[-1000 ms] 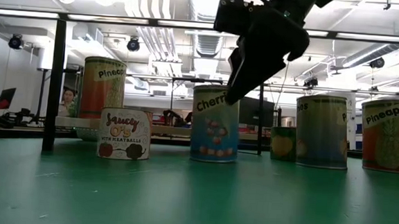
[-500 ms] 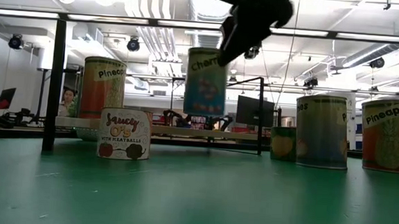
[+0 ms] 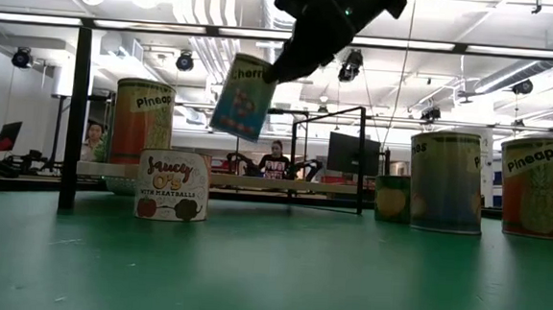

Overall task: Pick and place cans onto a shelf
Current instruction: Put the canned cherries on the shelf

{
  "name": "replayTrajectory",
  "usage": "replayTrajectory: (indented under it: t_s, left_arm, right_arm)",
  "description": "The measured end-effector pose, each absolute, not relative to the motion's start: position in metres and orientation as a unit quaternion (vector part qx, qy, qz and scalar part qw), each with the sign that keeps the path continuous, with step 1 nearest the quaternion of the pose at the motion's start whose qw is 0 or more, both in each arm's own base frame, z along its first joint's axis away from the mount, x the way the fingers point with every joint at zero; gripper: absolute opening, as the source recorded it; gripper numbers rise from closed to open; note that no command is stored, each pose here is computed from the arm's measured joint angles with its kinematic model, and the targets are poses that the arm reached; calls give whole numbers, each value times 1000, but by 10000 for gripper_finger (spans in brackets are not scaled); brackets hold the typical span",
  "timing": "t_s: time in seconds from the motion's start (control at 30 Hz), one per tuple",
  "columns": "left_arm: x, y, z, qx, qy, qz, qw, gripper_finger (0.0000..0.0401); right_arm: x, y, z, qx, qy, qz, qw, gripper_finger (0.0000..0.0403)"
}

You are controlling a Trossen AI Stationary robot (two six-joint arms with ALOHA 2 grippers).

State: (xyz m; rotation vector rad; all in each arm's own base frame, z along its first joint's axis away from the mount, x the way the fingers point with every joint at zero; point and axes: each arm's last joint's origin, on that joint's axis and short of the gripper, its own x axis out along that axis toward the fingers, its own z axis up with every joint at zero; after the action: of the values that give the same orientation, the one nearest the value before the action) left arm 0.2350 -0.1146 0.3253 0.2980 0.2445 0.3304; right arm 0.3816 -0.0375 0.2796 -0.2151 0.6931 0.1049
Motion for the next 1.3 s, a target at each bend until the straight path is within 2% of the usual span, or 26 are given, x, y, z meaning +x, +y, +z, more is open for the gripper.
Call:
replayTrajectory:
  t_s: [0.37,0.8,1.3]
  left_arm:
    - [235,-115,325,147,121,164,968,0]
    - [235,-115,325,148,121,163,968,0]
    - [235,-115,325,147,121,163,968,0]
  right_arm:
    - [379,-40,264,-105,347,50,931,277]
    - [379,-50,261,-107,335,-4,936,314]
    - [378,-50,266,-117,326,-4,938,274]
